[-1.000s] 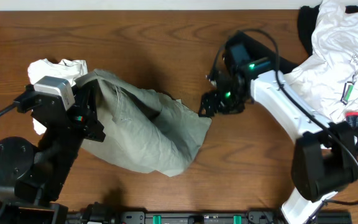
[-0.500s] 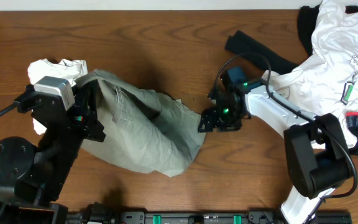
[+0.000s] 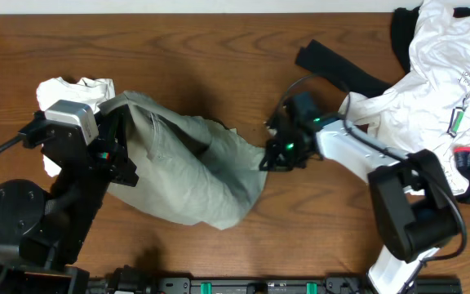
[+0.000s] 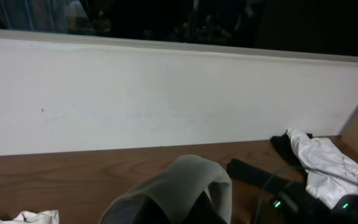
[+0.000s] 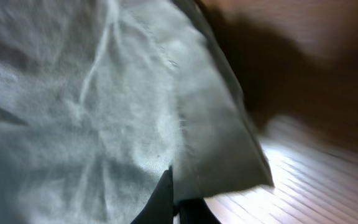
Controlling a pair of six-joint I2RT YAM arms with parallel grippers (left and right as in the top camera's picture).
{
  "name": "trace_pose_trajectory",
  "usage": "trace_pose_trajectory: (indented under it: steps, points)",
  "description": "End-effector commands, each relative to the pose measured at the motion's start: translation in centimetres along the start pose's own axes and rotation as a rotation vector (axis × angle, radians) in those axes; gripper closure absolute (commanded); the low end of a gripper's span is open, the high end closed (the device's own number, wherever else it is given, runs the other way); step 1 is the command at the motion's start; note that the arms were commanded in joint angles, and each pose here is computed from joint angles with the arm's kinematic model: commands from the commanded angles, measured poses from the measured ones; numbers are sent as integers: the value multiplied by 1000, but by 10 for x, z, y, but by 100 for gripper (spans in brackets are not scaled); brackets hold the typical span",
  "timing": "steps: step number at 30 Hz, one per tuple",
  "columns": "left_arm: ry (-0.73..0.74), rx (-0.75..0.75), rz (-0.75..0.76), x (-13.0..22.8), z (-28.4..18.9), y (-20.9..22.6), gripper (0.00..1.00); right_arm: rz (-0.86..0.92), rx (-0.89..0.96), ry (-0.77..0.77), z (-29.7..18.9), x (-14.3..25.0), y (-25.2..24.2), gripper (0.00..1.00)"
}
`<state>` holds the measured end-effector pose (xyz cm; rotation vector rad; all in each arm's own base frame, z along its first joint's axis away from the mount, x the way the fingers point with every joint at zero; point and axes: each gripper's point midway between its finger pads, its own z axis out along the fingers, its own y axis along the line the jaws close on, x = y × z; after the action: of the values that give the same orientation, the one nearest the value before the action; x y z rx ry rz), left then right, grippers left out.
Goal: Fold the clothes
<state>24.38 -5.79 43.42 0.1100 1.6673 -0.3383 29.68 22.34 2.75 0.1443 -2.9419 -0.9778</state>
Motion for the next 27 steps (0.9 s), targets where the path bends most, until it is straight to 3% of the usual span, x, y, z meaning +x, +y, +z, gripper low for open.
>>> trace_pose_trajectory:
  steps: [1, 4, 8, 15, 20, 21, 26, 27]
  points:
    - [-33, 5, 8, -12, -4, -2, 94, 46, -42, -219, -81, -42, 0, 99]
    - [-16, -20, 4, -8, 3, 3, 94, 87, -47, -380, -149, -51, -11, 99]
    - [37, -71, -4, 3, 28, 17, 94, 124, -37, -498, -211, -24, -11, 99]
    - [59, -255, 15, 12, 94, 61, 94, 42, -11, -464, -237, 64, 26, 98]
    - [76, -262, 2, 22, 121, 68, 94, 78, 82, -501, -250, 108, 23, 97]
    - [83, -263, 2, 24, 123, 69, 94, 93, 102, -509, -252, 115, 21, 94]
    - [78, -262, 0, 22, 122, 68, 94, 93, 168, -562, -261, 134, 17, 50]
    - [74, -261, 0, 21, 121, 68, 94, 89, 167, -568, -262, 135, 17, 45]
